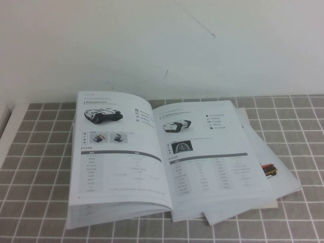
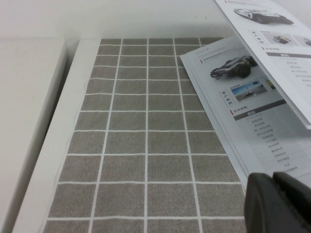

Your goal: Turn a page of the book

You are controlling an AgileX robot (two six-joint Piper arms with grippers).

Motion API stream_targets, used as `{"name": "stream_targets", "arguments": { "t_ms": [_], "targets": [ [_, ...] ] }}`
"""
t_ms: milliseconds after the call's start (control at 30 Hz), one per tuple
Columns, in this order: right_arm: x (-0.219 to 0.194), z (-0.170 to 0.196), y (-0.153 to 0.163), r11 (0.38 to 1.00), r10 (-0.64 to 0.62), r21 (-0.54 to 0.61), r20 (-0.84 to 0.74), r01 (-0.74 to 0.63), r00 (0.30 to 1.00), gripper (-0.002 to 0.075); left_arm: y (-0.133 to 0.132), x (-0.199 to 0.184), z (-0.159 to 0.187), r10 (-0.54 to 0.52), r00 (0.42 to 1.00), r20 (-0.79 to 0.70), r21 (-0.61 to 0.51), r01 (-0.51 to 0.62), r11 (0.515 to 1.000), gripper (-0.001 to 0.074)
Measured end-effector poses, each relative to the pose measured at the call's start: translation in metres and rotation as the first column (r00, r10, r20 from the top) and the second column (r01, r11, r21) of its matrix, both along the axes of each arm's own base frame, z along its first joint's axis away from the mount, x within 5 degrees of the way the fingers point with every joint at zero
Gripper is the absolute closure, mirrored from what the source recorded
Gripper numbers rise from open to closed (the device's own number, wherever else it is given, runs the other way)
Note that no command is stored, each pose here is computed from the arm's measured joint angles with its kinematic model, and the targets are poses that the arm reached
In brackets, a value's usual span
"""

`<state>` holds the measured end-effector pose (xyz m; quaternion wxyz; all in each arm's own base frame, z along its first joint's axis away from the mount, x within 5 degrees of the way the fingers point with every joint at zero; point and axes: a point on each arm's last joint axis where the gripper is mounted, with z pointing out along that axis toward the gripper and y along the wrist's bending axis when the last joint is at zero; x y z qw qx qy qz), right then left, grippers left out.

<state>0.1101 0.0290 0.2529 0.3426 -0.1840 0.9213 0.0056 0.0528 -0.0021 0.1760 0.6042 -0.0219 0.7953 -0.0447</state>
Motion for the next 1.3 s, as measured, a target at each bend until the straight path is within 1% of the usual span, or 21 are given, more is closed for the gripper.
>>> {"name": "stream_targets", "arguments": {
  "t_ms": [433,500,567,667,733,833,933,1033,1200,1233,1300],
  "targets": [
    [0.000,0.000,0.000,1.000,0.000,0.000,0.000,0.000,1.000,0.0729,0.000,0.000,0.000,0.000,1.000,-0.002,0.004,0.000,1.000,0.0738],
    [-0.003,0.003,-0.002,1.000,-0.012,0.010,0.023,0.012,1.000,0.0729,0.000,0.000,0.000,0.000,1.000,-0.002,0.004,0.000,1.000,0.0738],
    [-0.007,0.008,-0.007,0.999,-0.042,0.022,0.075,0.041,0.996,0.0729,0.000,0.000,0.000,0.000,1.000,-0.002,0.006,0.000,1.000,0.0738],
    [-0.016,0.018,-0.018,0.992,-0.120,0.051,0.187,0.112,0.975,0.0729,0.000,0.000,0.000,0.000,1.000,-0.002,0.006,0.000,1.000,0.0738],
    [-0.024,0.023,-0.024,0.984,-0.175,0.075,0.275,0.161,0.945,0.0729,0.000,0.000,0.000,0.000,1.000,-0.004,0.006,0.000,1.000,0.0738],
    [-0.034,0.021,-0.030,0.972,-0.234,0.109,0.409,0.207,0.882,0.0729,0.000,0.000,0.000,0.000,1.000,-0.004,0.006,0.000,1.000,0.0738],
    [-0.043,0.009,-0.033,0.965,-0.262,0.126,0.507,0.230,0.821,0.0729,0.000,0.000,0.000,0.000,1.000,-0.004,0.007,0.000,1.000,0.0738],
    [-0.050,-0.013,-0.034,0.963,-0.266,0.125,0.547,0.237,0.794,0.0729,0.000,0.000,0.000,0.000,1.000,-0.004,0.008,0.000,1.000,0.0738],
    [-0.057,-0.069,-0.034,0.963,-0.266,0.106,0.498,0.246,0.825,0.0729,0.000,0.000,0.000,0.000,1.000,-0.005,0.008,0.000,1.000,0.0738],
    [-0.058,-0.078,-0.034,0.964,-0.265,0.102,0.492,0.247,0.829,0.0729,0.000,0.000,0.000,0.000,1.000,-0.005,0.008,0.000,1.000,0.0738],
    [-0.058,-0.082,-0.034,0.963,-0.269,0.113,0.496,0.246,0.826,0.0729,0.000,0.000,0.000,0.000,1.000,-0.007,0.008,0.000,1.000,0.0738]
  ]
}}
